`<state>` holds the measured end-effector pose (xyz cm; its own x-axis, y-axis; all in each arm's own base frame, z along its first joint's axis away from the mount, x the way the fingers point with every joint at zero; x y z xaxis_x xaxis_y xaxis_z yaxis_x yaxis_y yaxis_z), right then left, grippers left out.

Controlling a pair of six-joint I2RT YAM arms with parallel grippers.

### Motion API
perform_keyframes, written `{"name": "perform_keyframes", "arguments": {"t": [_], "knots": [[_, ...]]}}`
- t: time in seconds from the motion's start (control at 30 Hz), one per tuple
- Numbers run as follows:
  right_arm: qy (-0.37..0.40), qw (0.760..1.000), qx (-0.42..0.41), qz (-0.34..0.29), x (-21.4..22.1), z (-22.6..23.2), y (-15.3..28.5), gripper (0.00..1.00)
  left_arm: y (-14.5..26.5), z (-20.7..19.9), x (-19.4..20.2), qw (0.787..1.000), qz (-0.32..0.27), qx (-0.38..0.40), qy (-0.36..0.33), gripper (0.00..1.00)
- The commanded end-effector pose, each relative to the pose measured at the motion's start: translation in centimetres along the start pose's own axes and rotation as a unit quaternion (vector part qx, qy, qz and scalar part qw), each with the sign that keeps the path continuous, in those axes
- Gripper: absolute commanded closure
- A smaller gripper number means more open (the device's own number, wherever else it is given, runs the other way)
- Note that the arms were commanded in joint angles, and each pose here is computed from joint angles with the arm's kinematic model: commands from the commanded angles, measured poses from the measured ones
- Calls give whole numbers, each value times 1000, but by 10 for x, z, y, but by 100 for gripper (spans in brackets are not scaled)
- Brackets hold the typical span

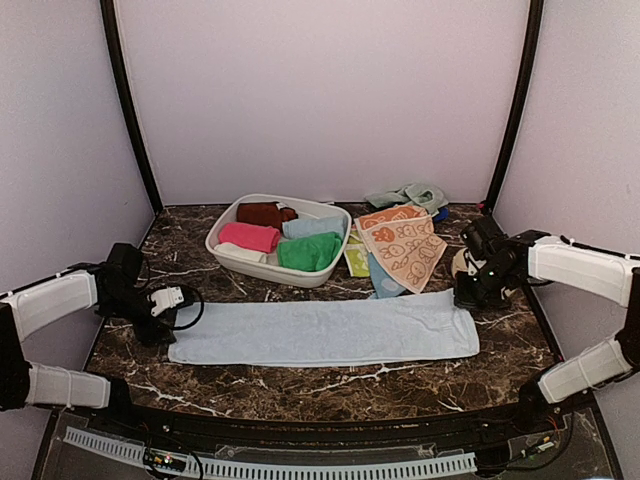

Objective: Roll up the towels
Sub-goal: Pick up the towel from the center of the board.

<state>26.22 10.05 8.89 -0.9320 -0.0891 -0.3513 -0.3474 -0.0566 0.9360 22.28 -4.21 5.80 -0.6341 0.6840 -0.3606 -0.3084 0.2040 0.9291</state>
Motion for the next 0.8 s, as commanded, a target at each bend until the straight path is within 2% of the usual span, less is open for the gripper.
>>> {"name": "perform_keyframes", "arguments": {"t": [0.0,0.17,0.4,0.5,0.63,0.77], "knots": [[-6,997,78,-10,-2,-41,28,100,31,-28,-29,994,-59,92,15,27],[-5,994,110,5,-3,-63,40,100,33,-19,-44,993,-83,82,8,27],[-14,991,133,-5,-15,-87,64,100,26,-8,-56,993,-83,77,14,29],[-26,991,131,-31,-30,-91,79,100,23,-8,-56,994,-85,72,12,29],[-26,999,2,-34,-44,-44,74,100,25,-7,-54,995,-78,65,12,30],[36,996,-78,-29,-51,32,80,100,33,-2,-53,996,-78,42,11,29]]}}
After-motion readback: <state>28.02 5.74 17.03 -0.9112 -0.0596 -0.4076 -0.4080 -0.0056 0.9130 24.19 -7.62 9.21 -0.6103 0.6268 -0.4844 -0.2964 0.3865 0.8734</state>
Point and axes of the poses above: each gripper's point midway between its finger pads, its own y axis back along the fingers, its own z axis along the line the jaws close on, x = y × z, the point moved 1 cm from there along y, back along the fingers, and after that the axes turned 14 degrees about y, right-handed, at the moved point
